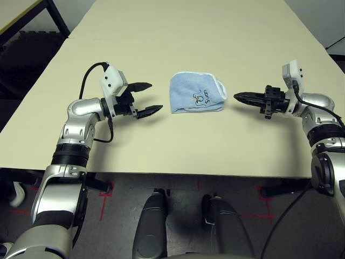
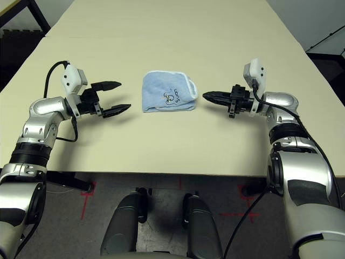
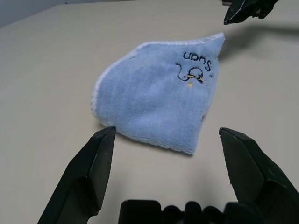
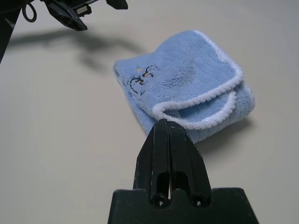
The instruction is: Fold the towel and set it aside.
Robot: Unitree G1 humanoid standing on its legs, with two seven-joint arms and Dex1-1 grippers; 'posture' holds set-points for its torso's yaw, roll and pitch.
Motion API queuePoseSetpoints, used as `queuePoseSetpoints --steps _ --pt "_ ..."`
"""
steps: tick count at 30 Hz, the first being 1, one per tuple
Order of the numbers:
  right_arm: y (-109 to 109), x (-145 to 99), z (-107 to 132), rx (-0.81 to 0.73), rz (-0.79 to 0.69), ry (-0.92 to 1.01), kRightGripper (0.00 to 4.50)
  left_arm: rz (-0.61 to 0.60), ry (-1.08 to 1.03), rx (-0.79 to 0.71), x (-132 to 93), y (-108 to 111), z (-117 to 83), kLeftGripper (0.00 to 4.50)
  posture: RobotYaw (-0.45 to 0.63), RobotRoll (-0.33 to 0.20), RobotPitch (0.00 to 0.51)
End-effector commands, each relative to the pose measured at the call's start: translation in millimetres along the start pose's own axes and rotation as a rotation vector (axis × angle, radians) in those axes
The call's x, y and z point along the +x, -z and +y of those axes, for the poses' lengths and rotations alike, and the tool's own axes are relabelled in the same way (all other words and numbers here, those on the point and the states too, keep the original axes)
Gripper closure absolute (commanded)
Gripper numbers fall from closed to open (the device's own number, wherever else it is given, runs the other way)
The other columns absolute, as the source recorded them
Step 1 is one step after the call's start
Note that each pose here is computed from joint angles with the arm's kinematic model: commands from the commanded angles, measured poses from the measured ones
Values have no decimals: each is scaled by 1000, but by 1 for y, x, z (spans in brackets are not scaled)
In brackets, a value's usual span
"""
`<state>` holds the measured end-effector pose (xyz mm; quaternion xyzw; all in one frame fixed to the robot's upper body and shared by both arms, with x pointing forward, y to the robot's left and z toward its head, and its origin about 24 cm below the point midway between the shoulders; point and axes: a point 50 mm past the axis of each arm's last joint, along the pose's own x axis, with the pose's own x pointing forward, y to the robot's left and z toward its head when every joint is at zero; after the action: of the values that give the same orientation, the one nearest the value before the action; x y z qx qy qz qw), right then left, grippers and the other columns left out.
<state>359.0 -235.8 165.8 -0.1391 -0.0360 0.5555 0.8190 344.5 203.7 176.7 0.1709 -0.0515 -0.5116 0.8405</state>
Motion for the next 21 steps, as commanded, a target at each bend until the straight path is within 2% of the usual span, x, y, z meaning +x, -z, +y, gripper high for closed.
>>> queuePoseSetpoints --steps 1,3,10,13,14,21 --pt "0 1 1 -24 4 -19 4495 -37 46 -23 1 -5 -2 180 56 0 154" --pt "-1 1 1 -25 1 -20 4500 -39 66 -36 1 -4 -3 603 52 0 156" --pt "-7 5 -1 -38 -37 -1 4500 -68 23 -76 6 -4 3 3219 42 0 167" --pt "-10 16 -5 -18 -74 41 4500 -58 -20 -78 12 -5 9 4319 46 0 172" --pt "-11 20 -6 2 -94 63 4500 -48 -30 -70 16 -4 10 4443 48 0 172" --pt "-9 47 -7 66 -105 127 4500 -21 -71 -111 49 -4 13 4443 70 0 190"
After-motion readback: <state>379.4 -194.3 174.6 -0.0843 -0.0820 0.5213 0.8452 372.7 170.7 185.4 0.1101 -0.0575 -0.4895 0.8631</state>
